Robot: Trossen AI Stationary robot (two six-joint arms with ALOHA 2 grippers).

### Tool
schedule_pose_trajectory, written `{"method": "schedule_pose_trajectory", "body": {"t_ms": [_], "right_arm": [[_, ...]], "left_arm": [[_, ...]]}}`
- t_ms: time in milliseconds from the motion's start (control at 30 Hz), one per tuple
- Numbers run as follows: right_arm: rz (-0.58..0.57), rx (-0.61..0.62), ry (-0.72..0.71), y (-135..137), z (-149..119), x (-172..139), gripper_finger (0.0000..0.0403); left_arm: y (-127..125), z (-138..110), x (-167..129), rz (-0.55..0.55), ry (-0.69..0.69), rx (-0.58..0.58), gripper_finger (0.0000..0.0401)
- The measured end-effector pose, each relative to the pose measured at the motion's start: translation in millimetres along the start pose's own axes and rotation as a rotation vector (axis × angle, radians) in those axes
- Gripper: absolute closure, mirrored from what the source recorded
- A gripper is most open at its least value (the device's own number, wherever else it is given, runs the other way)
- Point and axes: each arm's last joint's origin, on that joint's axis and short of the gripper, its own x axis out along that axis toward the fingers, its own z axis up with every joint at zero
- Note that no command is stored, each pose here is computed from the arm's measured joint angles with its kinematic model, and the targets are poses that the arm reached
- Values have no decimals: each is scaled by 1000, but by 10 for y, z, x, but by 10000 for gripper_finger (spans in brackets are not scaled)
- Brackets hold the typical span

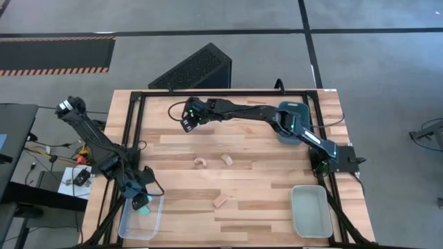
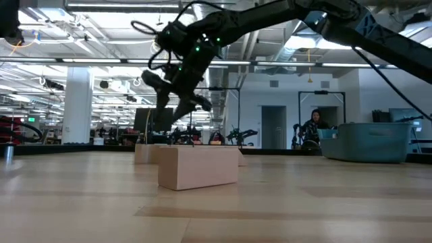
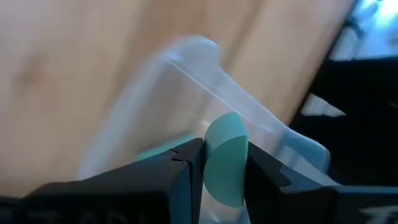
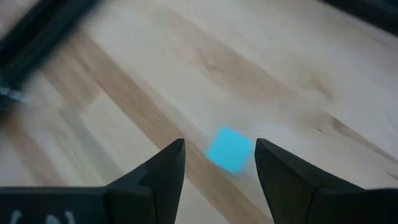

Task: Sort & place blocks by color
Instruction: Put the light blue block into the transparent bin

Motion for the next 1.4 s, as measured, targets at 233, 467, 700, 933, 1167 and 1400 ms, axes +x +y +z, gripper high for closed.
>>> {"method": "schedule_pose_trajectory", "body": {"t_ms": [233,467,700,933,1167,1400], "right_arm": [[-25,-22,37,-34,-124,202,177],[-45,-34,69,-65,-243,383,170],[-36,-85,60,-39,-231,356,181],[-1,-70,15,-35,-166,364,180],[51,-56,-44,-19,-84,368,176],[100,-38,71,-77,-187,495,210]], "left_arm": [[90,-56,139,-11,56,8,291],[190,-84,202,30,131,-3,227],[191,-84,199,29,130,-2,207],[194,-78,200,37,107,-36,207],[195,-74,200,40,94,-75,207],[200,-75,200,45,94,-77,207]]}}
